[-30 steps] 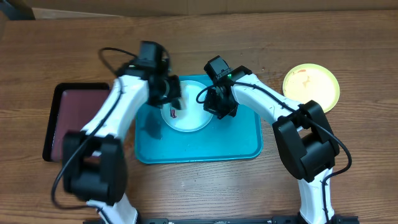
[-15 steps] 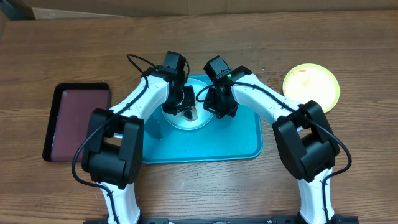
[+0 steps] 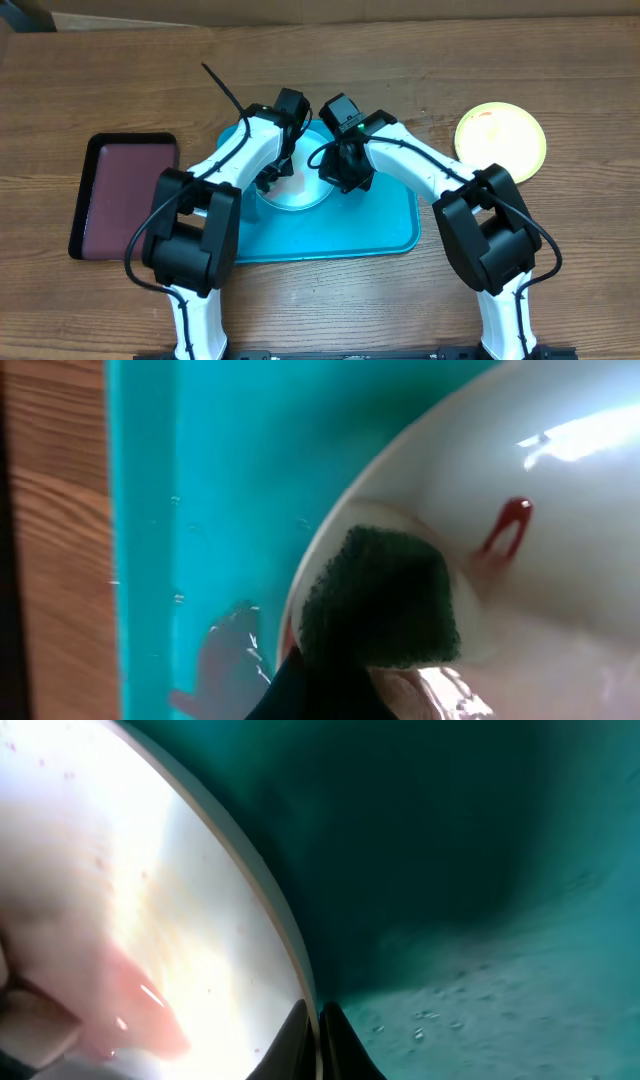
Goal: Clean dirty plates on tray and stack at the side
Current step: 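Scrub the white plate with the sponge while the right gripper holds it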
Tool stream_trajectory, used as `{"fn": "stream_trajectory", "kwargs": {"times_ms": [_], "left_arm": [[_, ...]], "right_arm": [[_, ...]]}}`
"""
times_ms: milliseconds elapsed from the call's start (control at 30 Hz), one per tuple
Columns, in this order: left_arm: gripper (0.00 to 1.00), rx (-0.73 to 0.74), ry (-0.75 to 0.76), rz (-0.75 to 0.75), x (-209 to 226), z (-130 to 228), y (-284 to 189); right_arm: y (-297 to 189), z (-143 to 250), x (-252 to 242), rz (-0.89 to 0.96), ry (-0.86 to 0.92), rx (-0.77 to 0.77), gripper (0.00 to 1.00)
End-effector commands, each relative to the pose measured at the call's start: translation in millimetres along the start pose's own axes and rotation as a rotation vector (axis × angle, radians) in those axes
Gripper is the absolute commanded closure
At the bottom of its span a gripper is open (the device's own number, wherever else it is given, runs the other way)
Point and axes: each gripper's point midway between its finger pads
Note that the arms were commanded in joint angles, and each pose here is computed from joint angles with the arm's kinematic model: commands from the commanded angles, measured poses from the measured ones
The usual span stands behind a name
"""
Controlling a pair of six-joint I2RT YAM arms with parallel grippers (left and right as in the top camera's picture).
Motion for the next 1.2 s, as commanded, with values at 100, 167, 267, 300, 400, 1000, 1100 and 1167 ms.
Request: {"fn": "stream_trajectory", "kwargs": {"times_ms": [100, 167, 267, 300, 400, 1000, 1100, 1167], "left_arm": [[0.96, -0.060, -0.079, -0.022, 9.8, -43.1, -19.6], [0.96, -0.008, -0.057, 0.131, -17.1, -42.4, -29.2], [0.96, 0.061, 0.033, 0.385, -62.0, -34.3, -42.2], [0.96, 0.078, 0.055, 0.450, -73.1, -31.5, -46.1], [0.96, 0.112, 0.070, 0.569, -94.4, -26.4, -54.5], [0.96, 0.198, 0.070, 0.289, -70.8, -6.1, 28.6], [0.95, 0.142, 0.067, 0.125, -35.9, -19.5, 35.8], [0.96, 0.107, 0.070, 0.009, -10.8, -28.2, 37.0]], "right_arm": [[-2.0, -16.8, -32.5, 0.107, 0.054, -0.057, 0.96], [-2.0, -16.8, -32.3, 0.107, 0.054, -0.057, 0.96], [-2.0, -16.7, -32.4, 0.107, 0.055, -0.057, 0.96], [-2.0, -16.7, -32.4, 0.107, 0.055, -0.057, 0.96], [-2.0, -16.7, -32.4, 0.107, 0.055, -0.057, 0.96], [-2.0, -14.4, -32.7, 0.107, 0.055, -0.046, 0.96], [-1.9, -14.5, -32.7, 0.107, 0.055, -0.046, 0.96], [-2.0, -14.4, -32.7, 0.107, 0.055, -0.046, 0.96]]}}
Point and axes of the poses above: each gripper's point midway between its finger pads, its own y axis out along the fingers, its own x axis along the line the jaws close on, z = x × y, and after that the axes turned 7 degrees about -y, right-handed
